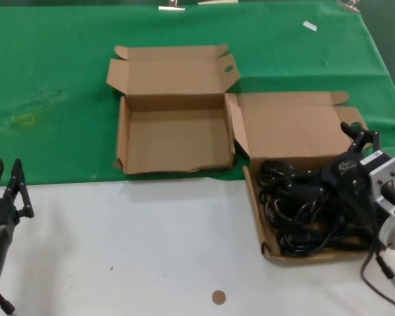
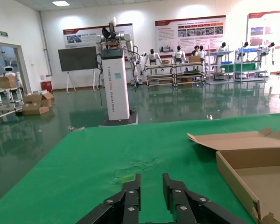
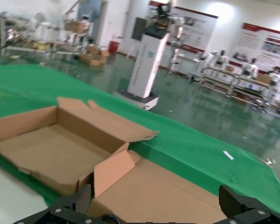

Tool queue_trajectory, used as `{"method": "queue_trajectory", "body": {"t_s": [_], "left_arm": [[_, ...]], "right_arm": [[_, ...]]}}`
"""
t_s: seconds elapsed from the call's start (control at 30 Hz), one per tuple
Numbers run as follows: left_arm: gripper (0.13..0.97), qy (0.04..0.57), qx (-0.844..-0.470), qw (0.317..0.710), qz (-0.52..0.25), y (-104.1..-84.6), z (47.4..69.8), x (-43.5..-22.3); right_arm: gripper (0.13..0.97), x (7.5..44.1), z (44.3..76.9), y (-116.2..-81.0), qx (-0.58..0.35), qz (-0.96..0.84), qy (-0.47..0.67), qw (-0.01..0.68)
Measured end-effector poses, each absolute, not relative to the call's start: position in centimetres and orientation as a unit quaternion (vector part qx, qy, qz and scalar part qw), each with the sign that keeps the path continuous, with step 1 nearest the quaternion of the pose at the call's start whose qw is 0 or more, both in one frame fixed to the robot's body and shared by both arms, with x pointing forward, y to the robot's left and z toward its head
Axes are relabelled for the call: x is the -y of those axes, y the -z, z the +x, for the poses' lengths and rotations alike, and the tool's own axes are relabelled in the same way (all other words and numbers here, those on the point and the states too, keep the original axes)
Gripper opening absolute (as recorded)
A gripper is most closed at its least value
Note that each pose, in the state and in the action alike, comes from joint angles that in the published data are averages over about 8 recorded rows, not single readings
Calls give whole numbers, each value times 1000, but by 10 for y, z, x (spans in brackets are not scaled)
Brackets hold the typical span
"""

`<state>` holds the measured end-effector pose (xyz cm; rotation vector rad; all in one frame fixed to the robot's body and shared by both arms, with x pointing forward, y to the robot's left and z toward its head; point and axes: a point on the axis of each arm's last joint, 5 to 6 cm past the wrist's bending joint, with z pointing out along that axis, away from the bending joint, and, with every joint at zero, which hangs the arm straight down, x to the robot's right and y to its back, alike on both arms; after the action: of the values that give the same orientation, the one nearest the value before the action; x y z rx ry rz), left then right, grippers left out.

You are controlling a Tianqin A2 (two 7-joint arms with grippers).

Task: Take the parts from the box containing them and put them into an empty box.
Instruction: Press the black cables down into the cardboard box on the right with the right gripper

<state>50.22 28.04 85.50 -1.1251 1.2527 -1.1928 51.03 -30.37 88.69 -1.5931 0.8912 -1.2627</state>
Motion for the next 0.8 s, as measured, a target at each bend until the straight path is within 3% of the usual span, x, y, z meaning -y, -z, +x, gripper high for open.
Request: {"method": "queue_trajectory", "body": {"t_s": [0.13, 0.43, 0.8], "left_arm": [[249, 496, -521, 513, -468, -855, 502, -280], [162, 496, -521, 513, -468, -855, 502, -280], [146, 496, -521, 513, -468, -855, 502, -280]], "right_arm": [[966, 316, 513, -897, -329, -669, 504, 436], [966, 346, 522, -926, -255, -726, 479, 422], [966, 381, 530, -958, -164, -799, 453, 361]]}}
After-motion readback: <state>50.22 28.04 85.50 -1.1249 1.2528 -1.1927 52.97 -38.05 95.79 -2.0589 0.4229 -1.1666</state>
